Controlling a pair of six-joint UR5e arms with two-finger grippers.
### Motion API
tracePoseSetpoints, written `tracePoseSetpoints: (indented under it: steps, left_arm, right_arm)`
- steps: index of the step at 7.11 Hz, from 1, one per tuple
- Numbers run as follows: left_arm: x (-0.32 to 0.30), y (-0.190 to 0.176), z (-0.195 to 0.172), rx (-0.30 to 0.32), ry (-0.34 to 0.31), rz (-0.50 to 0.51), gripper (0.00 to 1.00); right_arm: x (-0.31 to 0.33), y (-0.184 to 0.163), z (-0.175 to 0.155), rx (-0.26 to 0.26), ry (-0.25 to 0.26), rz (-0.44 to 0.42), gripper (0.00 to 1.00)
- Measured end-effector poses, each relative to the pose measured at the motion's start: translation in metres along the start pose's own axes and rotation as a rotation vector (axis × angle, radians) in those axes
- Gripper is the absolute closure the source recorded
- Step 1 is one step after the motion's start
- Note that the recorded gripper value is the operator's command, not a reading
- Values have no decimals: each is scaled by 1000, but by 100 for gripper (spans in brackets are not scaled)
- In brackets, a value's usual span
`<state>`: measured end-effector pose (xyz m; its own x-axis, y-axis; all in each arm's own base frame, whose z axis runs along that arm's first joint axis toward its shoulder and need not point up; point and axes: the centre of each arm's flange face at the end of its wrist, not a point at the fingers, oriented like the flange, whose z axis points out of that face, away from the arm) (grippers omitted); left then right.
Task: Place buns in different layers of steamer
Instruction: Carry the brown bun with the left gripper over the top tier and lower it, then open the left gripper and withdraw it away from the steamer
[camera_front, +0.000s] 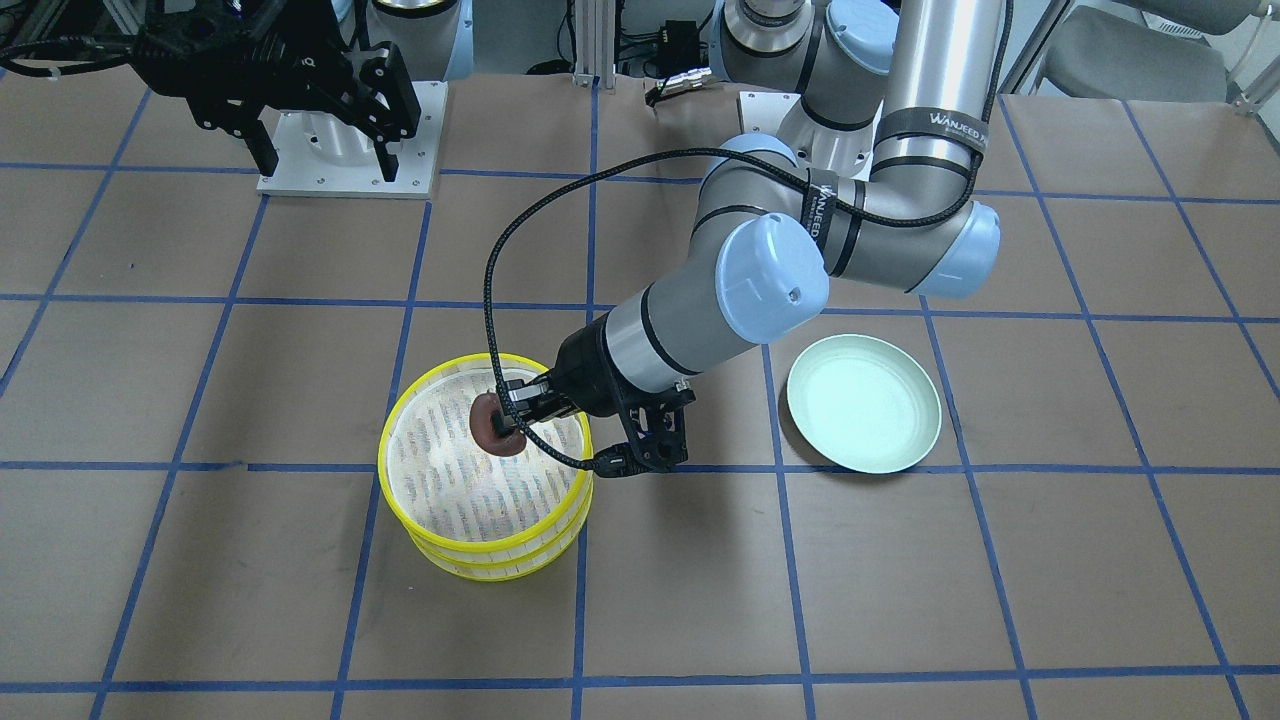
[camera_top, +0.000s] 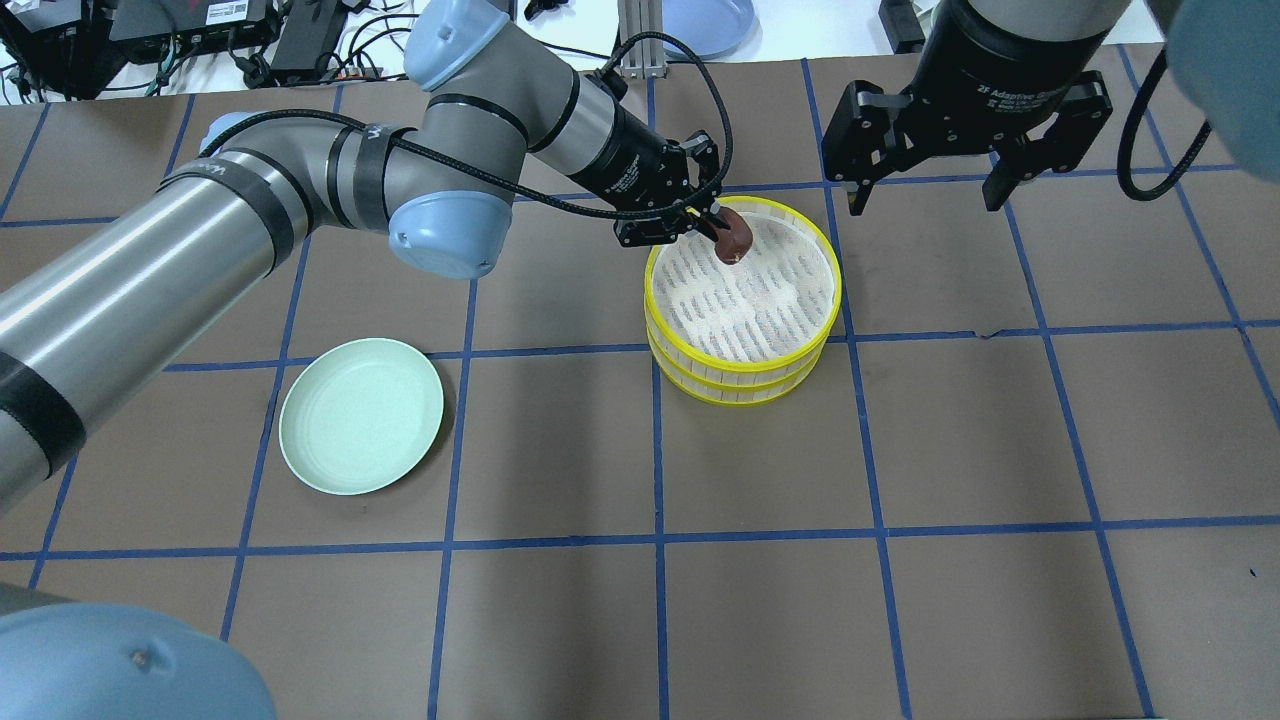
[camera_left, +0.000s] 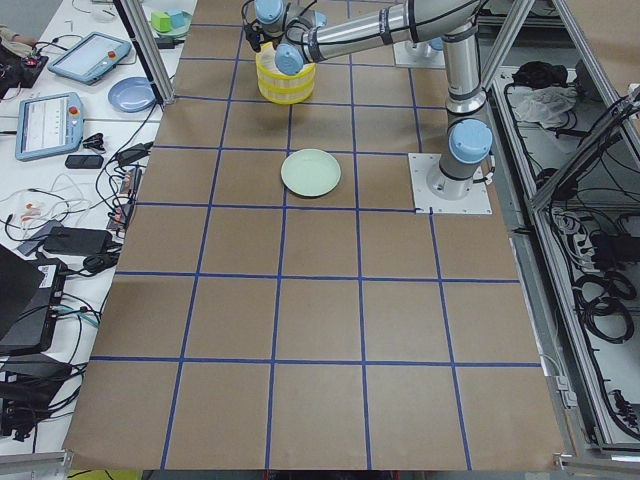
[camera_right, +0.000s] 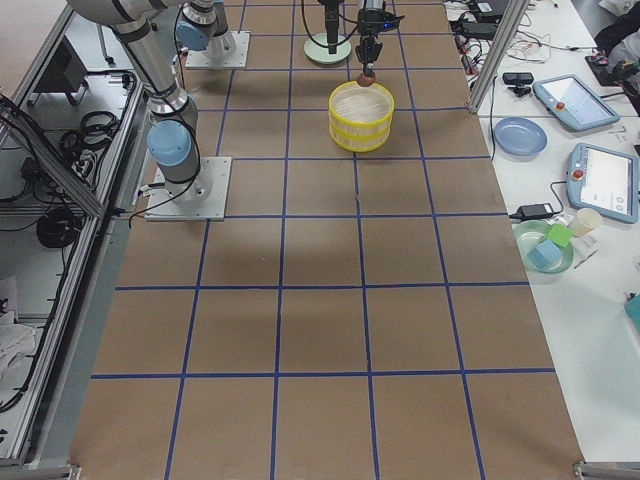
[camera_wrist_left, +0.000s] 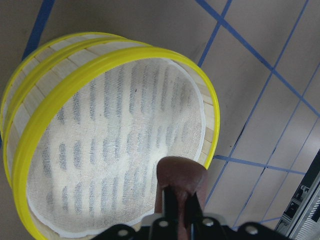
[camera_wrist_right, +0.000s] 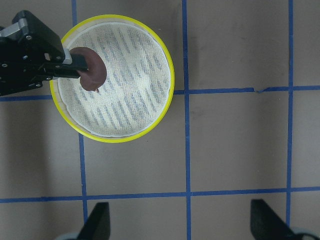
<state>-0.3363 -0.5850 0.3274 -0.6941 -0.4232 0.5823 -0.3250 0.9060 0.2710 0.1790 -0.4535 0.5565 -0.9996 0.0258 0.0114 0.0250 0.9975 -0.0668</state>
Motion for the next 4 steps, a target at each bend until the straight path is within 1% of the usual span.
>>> tracePoseSetpoints:
  steps: [3, 4]
  left_arm:
    - [3, 1, -2, 12, -2, -5, 0]
    - [6, 2, -14, 46, -17, 19, 0]
  right_arm:
    - [0, 0, 0, -2, 0, -2, 0]
    - [0, 0, 0, -1, 1, -5, 0]
